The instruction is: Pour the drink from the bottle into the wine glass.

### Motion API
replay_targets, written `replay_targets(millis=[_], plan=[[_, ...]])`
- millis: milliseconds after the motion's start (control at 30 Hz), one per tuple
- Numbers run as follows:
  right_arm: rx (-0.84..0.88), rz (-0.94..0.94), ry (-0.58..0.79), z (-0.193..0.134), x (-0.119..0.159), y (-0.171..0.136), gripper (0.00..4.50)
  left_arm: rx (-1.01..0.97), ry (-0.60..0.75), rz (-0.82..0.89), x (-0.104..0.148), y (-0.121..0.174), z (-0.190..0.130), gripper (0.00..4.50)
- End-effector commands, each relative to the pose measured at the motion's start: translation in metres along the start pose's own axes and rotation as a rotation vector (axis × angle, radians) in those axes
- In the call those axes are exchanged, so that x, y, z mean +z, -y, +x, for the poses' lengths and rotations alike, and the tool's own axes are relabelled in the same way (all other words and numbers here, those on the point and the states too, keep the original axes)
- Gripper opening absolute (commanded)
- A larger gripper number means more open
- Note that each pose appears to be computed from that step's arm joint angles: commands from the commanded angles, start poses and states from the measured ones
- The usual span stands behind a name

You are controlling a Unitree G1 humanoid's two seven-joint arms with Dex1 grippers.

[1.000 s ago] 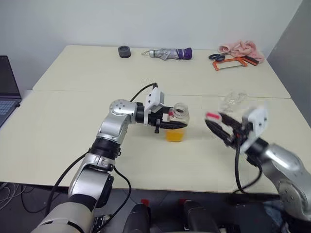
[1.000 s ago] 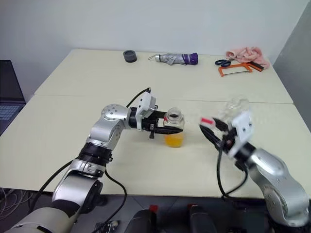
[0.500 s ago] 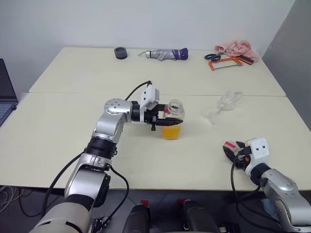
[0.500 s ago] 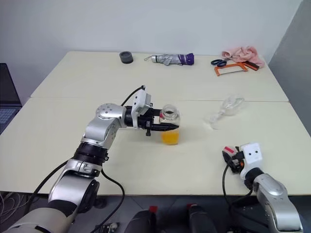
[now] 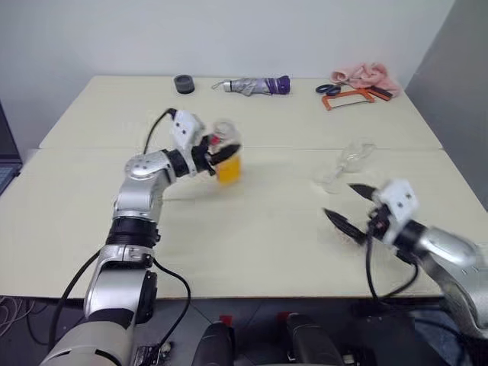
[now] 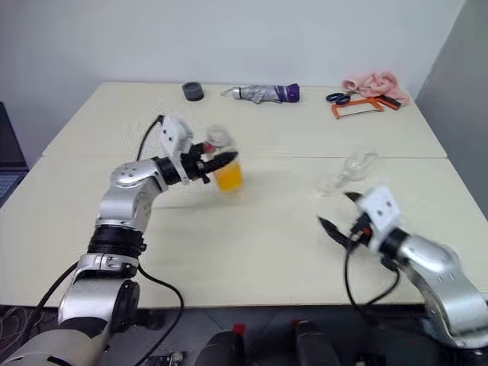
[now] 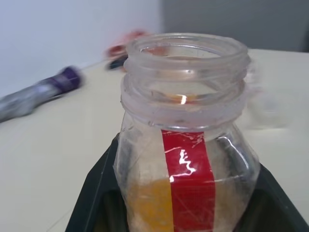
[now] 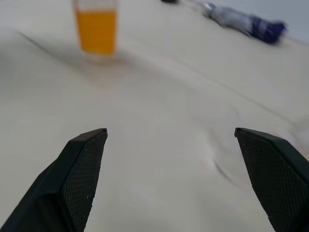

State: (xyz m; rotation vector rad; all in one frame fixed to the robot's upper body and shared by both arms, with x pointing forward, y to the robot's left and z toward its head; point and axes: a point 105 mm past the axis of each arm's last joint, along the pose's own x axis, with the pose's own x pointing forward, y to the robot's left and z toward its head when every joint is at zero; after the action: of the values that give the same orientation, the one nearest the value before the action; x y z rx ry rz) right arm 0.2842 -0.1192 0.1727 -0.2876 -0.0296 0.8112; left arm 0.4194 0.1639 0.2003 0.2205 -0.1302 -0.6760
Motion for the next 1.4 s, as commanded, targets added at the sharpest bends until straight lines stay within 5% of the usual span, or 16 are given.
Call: replay_targets(millis=[33, 267, 633, 933, 1400], plan=[[0.096, 0.003, 0.047, 0.024, 0.012, -0.018, 4.50, 0.219, 0.049, 0.050, 0.018, -0.038, -0.012, 1.81], [0.155, 0.012, 0.073, 0.087, 0.027, -0.039, 4.50, 0.481, 0.049, 0.008, 0.011, -0.075, -0.041, 1.81], [0.224, -0.016, 0.075, 0.122, 0.043, -0.058, 4.50, 0.622, 0.013, -0.111, -0.016, -0.092, -0.055, 1.81], [0.223, -0.019, 0.083, 0.123, 0.045, -0.060, 4.50, 0.608, 0.018, -0.144, -0.028, -0.087, -0.059, 4.46], [0.220, 0.024, 0.034, 0.105, 0.027, -0.060, 4.50, 0.618, -0.038, -0.096, -0.056, -0.064, -0.074, 4.46]])
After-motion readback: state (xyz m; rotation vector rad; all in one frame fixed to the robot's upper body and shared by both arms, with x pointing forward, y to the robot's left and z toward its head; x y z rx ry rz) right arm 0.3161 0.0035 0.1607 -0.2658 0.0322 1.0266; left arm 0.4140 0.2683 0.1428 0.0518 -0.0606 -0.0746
